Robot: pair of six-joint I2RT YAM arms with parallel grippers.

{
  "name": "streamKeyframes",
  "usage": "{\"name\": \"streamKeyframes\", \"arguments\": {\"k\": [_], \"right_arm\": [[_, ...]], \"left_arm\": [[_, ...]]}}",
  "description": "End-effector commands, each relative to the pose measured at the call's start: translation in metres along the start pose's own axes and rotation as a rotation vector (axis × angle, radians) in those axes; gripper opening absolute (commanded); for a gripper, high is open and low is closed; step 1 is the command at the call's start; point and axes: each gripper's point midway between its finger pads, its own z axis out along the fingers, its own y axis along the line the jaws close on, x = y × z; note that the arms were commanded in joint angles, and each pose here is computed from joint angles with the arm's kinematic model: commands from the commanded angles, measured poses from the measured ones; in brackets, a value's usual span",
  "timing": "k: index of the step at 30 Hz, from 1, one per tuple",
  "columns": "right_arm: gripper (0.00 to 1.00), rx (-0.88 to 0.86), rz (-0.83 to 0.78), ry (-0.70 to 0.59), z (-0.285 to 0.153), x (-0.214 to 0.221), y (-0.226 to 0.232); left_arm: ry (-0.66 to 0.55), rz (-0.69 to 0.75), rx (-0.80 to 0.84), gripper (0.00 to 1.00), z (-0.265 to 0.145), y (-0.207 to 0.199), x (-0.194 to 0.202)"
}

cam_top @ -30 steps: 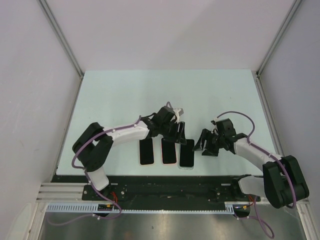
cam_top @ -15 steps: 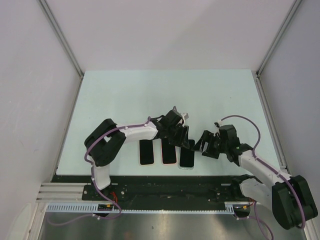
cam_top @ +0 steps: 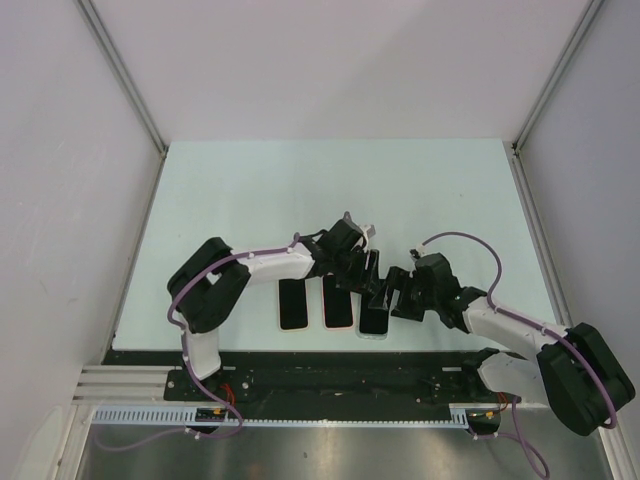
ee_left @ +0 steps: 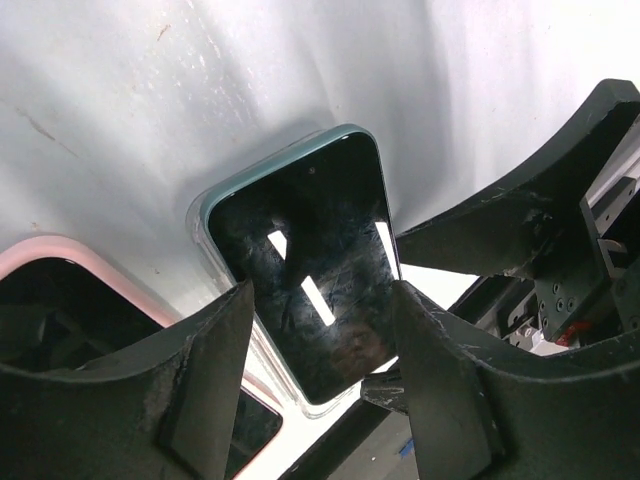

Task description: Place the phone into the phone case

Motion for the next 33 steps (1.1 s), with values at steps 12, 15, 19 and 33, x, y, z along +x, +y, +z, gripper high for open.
{"name": "streamKeyframes", "arguments": {"k": [12,15,19,33], "right_arm": [[0.83,0.043,0.012,-0.072,0.001,-0.011,-0.004],[0.83,0.045,0.012,-0.074,0.001,-0.012,-0.004],[0.83,0.034,0.008,-0.072,0.003,-0.012,-0.002],[0.84,-0.054,0.046,-0.041,0.013,-0.014,0.012]], "left_arm": [[0.009,0.042,-0.16,0.71,-0.006,0.03,0.009],[-0.007,0.049,-0.162,0.71,-0.008,0.029,0.006],[0.009,0.049,-0.164,0.68,-0.006,0.031,0.009],[0.075,-0.022,0.07,0.47,0.005,-0.002,0.028]]}}
